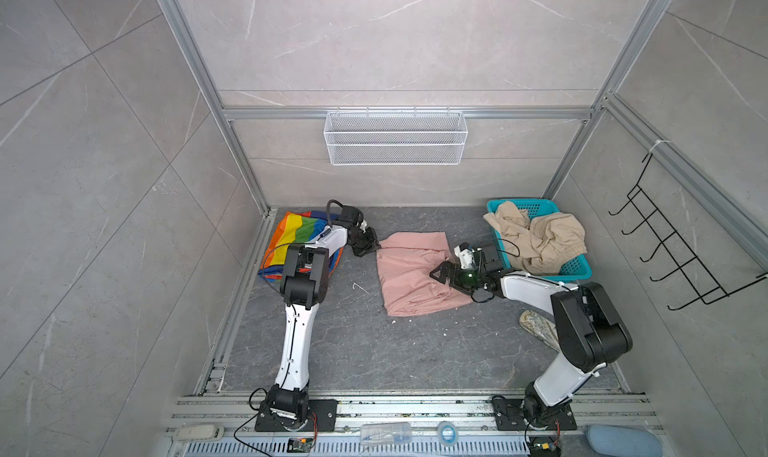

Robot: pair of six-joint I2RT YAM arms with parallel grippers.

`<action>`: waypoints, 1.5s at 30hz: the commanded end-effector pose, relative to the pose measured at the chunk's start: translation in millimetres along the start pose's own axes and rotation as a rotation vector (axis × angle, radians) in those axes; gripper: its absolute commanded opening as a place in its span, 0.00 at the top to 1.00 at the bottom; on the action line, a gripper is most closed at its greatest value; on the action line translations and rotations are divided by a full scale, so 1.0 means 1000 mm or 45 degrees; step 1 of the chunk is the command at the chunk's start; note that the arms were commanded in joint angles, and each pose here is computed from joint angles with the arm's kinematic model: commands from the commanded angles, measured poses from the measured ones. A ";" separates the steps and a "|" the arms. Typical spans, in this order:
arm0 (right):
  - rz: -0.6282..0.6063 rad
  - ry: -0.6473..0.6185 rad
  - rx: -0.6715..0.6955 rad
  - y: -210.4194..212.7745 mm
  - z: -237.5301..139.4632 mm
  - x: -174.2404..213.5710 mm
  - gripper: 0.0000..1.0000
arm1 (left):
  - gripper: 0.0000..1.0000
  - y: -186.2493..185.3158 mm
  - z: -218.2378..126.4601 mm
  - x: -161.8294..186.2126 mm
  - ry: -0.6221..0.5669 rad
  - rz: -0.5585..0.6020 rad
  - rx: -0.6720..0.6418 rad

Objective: Fold and stack the shorts

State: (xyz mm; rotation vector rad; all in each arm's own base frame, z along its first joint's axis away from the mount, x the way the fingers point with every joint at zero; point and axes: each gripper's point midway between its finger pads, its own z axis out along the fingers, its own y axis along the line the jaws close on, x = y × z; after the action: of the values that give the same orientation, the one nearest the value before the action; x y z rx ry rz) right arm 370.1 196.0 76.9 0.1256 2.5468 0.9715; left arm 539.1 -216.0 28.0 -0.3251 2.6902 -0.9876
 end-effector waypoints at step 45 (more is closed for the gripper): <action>0.099 -0.189 -0.331 0.075 0.020 -0.116 0.00 | 0.01 -0.050 -0.056 0.218 -0.104 0.023 0.276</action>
State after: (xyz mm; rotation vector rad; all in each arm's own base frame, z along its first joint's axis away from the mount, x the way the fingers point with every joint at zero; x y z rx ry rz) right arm 489.3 251.2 108.2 0.2449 2.3294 1.2964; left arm 327.3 -295.3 64.5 -0.3492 2.4181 -1.3487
